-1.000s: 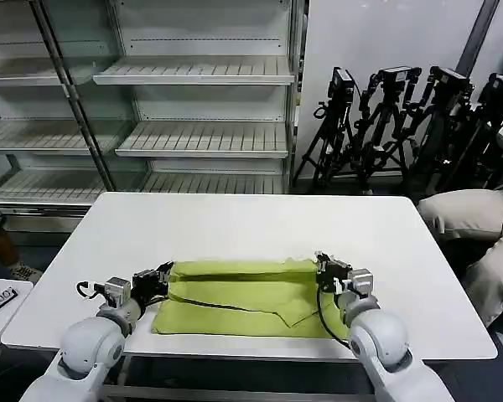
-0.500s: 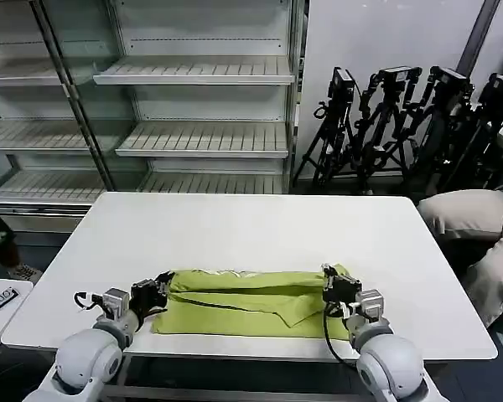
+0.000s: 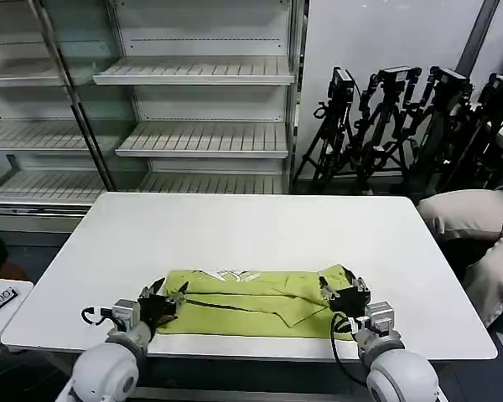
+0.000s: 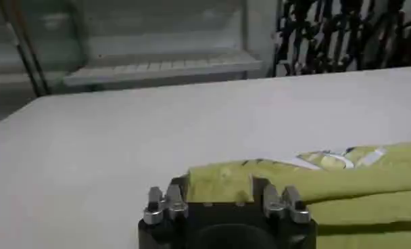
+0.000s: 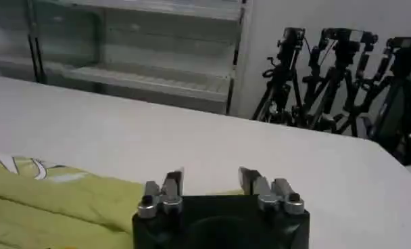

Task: Fold and organize the clothes.

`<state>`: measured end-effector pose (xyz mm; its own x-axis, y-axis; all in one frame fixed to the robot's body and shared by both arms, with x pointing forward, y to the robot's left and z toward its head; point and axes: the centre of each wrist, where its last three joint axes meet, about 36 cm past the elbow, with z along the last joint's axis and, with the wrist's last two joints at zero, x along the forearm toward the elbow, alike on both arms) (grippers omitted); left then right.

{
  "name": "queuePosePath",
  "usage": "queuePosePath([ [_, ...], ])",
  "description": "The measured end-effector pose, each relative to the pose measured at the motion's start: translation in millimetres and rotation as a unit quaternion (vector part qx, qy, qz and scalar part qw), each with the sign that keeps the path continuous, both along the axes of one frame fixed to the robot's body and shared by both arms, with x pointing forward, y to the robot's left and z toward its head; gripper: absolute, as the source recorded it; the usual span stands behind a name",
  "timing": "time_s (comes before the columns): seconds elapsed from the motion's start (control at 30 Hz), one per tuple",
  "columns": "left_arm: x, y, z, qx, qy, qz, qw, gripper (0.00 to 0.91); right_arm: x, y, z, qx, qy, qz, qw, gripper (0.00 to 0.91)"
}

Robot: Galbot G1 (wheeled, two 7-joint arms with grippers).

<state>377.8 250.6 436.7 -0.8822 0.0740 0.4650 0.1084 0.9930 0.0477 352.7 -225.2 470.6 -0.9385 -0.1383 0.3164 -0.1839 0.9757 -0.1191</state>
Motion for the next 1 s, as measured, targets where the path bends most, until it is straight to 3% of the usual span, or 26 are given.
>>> queuePosePath([
  [0.63, -9, -29, -11.3, -0.001, 0.025, 0.048, 0.999, 0.0, -11, -1, 1.4, -0.005, -0.004, -0.005, 1.0, 0.907],
  [1.0, -6, 9, -7.9, 0.07, 0.0, 0.07, 0.995, 0.0, -11, -4, 3.3, -0.01, -0.01, -0.008, 1.0, 0.907],
])
